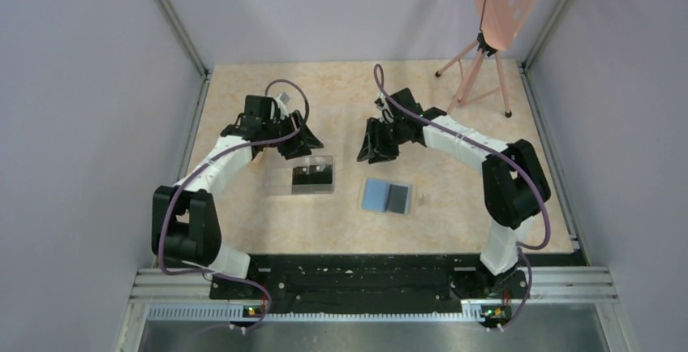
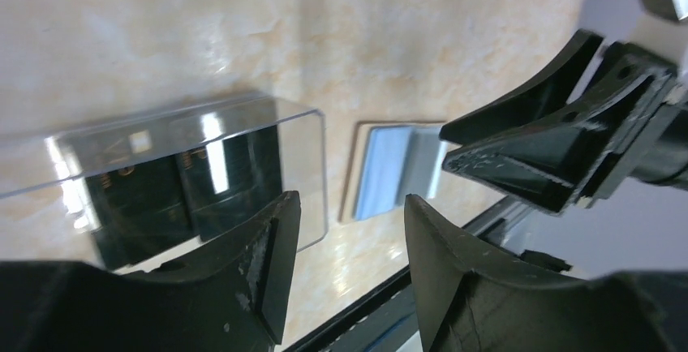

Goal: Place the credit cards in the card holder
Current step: Pick up the credit card from the storage box.

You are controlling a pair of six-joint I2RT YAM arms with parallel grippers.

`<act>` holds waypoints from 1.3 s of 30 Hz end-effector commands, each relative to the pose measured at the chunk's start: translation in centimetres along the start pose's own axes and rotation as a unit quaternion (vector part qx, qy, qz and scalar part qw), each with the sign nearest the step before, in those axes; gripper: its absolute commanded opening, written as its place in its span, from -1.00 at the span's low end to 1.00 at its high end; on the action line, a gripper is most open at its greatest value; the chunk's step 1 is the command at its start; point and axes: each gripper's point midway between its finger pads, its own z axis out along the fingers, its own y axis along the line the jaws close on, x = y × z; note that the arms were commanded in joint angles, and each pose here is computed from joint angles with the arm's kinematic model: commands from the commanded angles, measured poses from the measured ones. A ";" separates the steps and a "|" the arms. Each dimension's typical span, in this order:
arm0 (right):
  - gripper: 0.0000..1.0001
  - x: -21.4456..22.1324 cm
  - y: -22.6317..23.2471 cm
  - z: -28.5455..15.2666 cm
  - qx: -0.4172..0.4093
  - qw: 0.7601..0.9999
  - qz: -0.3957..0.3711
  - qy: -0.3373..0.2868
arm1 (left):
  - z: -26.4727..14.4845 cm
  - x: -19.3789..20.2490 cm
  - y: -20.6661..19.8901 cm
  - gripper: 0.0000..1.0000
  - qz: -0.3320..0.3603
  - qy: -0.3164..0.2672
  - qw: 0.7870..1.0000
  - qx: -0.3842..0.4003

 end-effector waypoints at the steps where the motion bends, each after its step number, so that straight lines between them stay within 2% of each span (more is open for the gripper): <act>1: -0.10 -2.1 3.8 1.3 -0.045 0.999 0.002 -0.009 | -2.0 1.3 2.3 0.11 0.043 0.051 0.995 -0.077; 8: -0.04 -1.7 6.3 4.2 -0.074 0.997 0.010 0.023 | -2.0 1.8 6.7 0.09 0.050 0.108 0.975 -0.187; 13: -0.03 0.1 7.4 7.3 -0.080 0.995 0.015 0.061 | -0.7 3.3 9.0 0.08 0.037 0.155 0.965 -0.207; 17: -0.04 0.8 7.9 9.1 -0.085 0.993 0.024 0.076 | 0.3 3.7 10.1 0.06 0.032 0.167 0.962 -0.212; 22: -0.30 0.8 8.2 10.1 -0.092 0.992 0.038 0.078 | 1.6 4.1 10.2 -0.05 0.027 0.183 0.965 -0.187; 28: -0.51 1.1 8.2 10.6 -0.100 0.990 0.038 0.087 | 3.2 5.2 10.6 -0.17 0.009 0.199 0.967 -0.160; 39: -0.61 1.5 8.1 10.6 -0.105 0.989 0.040 0.095 | 3.9 5.7 10.9 -0.47 0.003 0.203 0.968 -0.151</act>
